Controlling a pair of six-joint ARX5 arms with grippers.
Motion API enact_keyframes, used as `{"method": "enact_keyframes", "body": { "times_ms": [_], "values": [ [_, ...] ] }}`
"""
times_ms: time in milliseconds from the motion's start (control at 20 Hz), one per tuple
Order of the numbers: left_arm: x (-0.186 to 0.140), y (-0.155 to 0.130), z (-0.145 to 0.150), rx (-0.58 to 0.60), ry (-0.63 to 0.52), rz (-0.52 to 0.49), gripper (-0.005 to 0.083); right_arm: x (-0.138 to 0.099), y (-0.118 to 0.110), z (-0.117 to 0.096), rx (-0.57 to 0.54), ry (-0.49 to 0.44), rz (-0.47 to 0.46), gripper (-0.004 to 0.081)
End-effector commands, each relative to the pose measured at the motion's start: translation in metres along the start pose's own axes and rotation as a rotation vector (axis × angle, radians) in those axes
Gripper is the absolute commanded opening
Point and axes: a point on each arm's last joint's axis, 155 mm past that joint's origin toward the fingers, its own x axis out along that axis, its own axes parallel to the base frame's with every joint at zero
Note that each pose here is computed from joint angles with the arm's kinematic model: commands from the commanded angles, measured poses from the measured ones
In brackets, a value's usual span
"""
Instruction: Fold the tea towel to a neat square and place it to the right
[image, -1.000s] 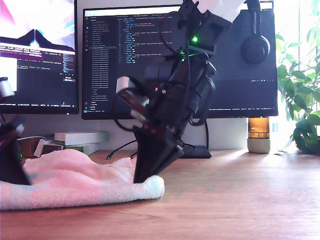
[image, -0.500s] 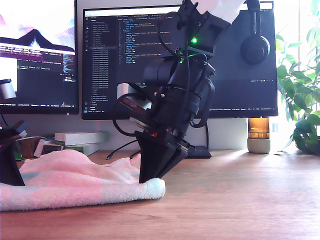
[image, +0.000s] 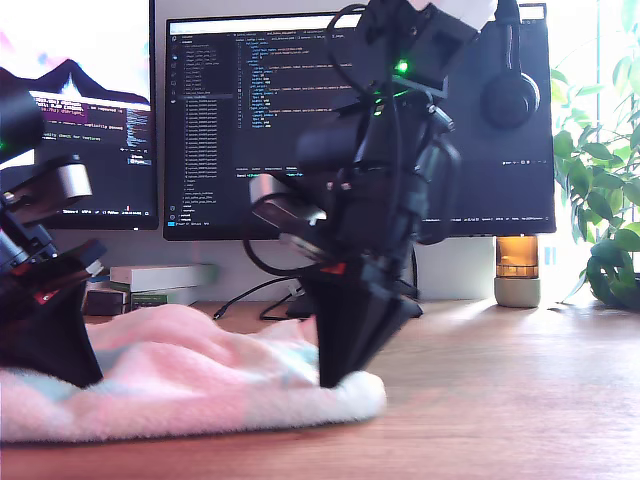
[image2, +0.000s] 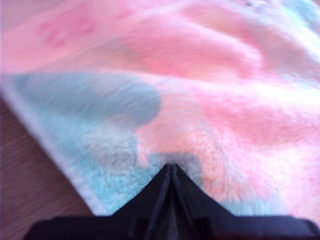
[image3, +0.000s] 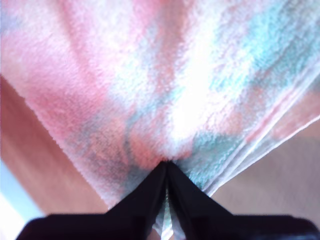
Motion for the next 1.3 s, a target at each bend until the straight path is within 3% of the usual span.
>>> {"method": "enact_keyframes", "body": {
  "times_ms": [0,200,450,750,1050,1250],
  "values": [
    [0.012,-0.001,-0.068,-0.034,0.202,-0.003,-0.0022,0.041,-0.006,-0.073,0.091,0.244,-0.011,-0.0011],
    [0.013,-0.029,-0.078,0.001,0.241,-0.087,-0.0022,0.024,0.0,-0.077,0.14,0.172,-0.028,-0.0011],
    [0.013,-0.061,-0.097,0.074,0.31,-0.14,-0.0022,0.015,0.02,-0.089,0.152,0.213,-0.022,-0.0011],
    [0.018,-0.053,-0.089,0.113,0.271,-0.067,-0.0022,0.012,0.026,-0.074,0.144,0.147,0.016,-0.0011],
    [0.021,-0.039,-0.078,0.123,0.228,0.007,-0.0022,-0.027,0.013,-0.068,0.197,0.092,0.018,-0.0011],
    [0.021,-0.039,-0.079,0.123,0.231,0.008,-0.0022,-0.043,0.008,-0.044,0.206,0.002,0.042,-0.001]
  ]
}}
